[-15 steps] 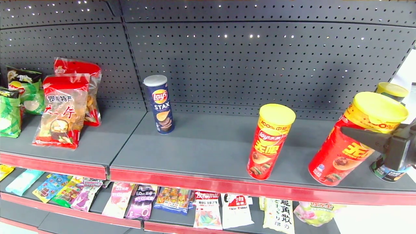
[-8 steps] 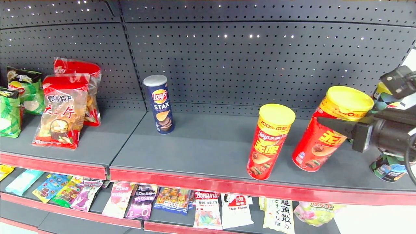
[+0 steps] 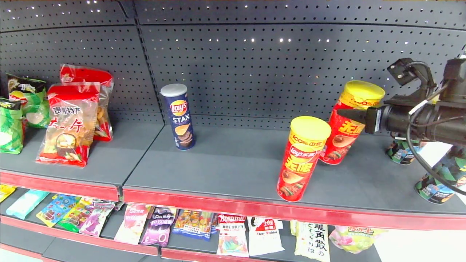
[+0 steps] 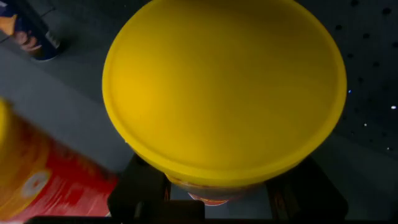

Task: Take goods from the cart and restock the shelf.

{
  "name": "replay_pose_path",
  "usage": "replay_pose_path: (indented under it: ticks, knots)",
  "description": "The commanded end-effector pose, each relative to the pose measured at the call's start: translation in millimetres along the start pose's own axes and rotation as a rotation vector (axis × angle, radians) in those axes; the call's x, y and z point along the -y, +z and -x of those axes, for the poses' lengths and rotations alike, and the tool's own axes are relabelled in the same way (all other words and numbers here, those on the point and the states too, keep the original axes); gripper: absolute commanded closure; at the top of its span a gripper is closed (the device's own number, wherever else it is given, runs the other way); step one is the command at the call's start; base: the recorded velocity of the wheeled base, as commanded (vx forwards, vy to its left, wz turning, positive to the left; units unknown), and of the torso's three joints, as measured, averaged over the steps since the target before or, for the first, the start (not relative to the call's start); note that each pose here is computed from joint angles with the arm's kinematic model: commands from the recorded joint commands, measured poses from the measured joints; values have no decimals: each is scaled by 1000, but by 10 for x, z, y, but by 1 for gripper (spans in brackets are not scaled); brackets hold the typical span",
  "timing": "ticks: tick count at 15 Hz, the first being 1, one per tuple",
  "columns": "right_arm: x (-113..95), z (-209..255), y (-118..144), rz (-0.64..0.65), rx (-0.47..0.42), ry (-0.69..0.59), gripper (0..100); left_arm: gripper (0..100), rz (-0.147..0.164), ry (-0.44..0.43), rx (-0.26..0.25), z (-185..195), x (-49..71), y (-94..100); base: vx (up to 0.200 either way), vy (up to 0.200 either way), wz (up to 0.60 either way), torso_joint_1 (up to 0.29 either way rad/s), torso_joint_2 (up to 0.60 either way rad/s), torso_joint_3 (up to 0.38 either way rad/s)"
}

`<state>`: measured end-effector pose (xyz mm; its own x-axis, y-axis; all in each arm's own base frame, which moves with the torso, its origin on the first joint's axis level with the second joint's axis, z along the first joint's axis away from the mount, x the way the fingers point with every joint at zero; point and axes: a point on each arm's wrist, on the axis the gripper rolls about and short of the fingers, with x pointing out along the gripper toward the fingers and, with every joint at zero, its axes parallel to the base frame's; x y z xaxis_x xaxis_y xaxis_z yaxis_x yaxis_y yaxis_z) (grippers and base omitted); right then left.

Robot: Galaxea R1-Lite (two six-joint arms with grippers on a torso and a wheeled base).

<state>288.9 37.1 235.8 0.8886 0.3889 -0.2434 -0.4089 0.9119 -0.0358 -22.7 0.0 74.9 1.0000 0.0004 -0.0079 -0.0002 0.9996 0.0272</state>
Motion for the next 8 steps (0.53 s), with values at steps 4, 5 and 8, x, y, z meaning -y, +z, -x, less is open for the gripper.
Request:
replay_pose_path:
  ticks: [4, 5, 8]
  knots:
    - [137, -652, -39, -7, -35, 18, 100, 0, 0, 1, 0, 0, 0, 0, 0, 0, 0, 0, 0, 0]
    - [141, -689, -43, -6, -36, 19, 100, 0, 0, 0, 0, 0, 0, 0, 0, 0, 0, 0, 0, 0]
    - [94, -918, -57, 17, -38, 58, 100, 0, 0, 1, 0, 0, 0, 0, 0, 0, 0, 0, 0, 0]
